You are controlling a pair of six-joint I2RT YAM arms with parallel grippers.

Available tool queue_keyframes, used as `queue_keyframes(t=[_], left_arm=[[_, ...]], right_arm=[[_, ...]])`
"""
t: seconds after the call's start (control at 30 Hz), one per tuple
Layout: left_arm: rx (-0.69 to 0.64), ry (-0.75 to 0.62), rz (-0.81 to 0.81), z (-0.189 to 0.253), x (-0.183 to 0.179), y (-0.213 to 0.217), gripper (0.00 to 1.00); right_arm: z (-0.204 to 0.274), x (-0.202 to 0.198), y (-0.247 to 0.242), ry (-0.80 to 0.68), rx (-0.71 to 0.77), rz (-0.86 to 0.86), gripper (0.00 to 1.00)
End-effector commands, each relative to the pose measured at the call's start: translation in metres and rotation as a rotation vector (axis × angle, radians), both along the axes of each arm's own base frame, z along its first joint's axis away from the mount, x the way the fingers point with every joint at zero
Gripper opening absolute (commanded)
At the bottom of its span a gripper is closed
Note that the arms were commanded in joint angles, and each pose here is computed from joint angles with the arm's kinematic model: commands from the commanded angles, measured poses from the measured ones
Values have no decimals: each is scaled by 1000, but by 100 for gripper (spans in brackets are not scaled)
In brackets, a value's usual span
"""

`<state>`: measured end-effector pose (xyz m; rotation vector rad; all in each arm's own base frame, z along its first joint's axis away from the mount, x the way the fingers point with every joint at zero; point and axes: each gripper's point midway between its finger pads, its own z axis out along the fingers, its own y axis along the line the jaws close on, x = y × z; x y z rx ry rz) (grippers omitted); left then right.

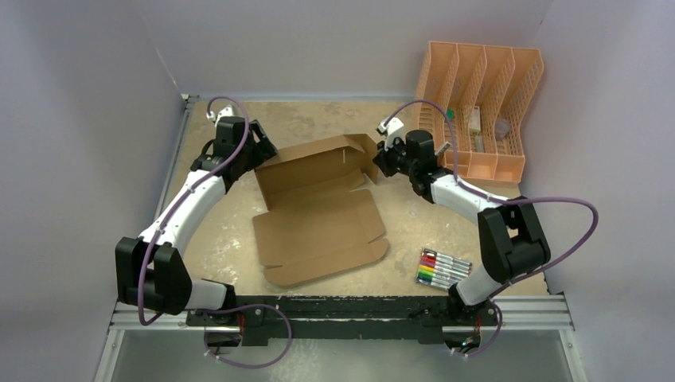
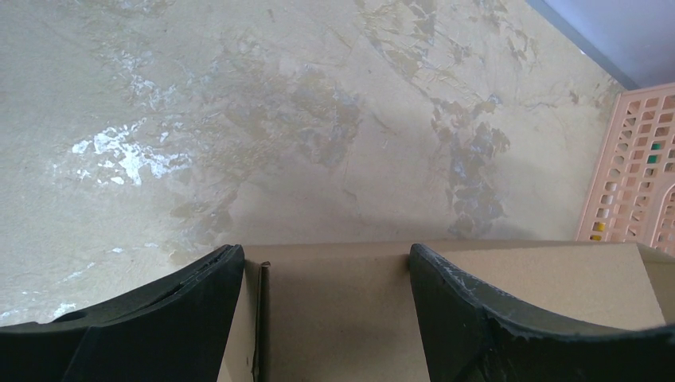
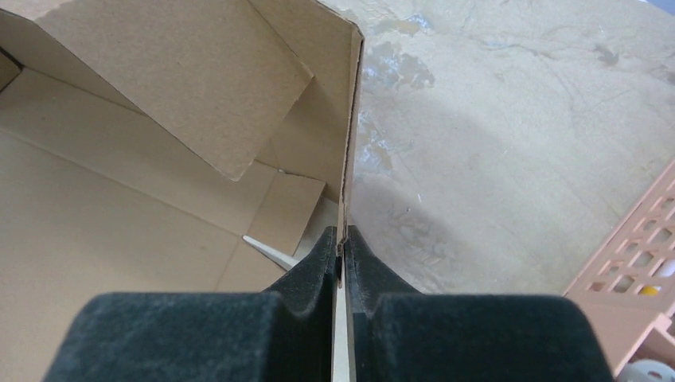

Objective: Fold the paper box

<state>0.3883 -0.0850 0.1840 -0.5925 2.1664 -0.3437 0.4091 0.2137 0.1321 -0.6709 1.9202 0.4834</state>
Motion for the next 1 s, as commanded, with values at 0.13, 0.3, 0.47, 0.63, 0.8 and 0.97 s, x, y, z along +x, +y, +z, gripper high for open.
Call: queue_keyframes(t=[0.13, 0.3, 0.47, 0.63, 0.8, 0.97], left_arm=[[60, 55, 30, -21, -15, 12, 75], [67, 62, 33, -28, -17, 14, 75], [100, 58, 26, -28, -16, 17, 75], [158, 55, -9, -20, -7, 20, 75], [180, 47, -42, -16, -2, 18, 75], [201, 50, -69, -19, -2, 18, 75]], right_arm=[[1, -13, -9, -26, -60, -17, 5], [3, -20, -9, -32, -45, -40, 6], [1, -26, -10, -10, -27, -48, 7], [10, -23, -11, -5, -27, -64, 14], [10, -23, -14, -5, -34, -79, 25], [6, -8, -21, -50, -59, -133, 38]])
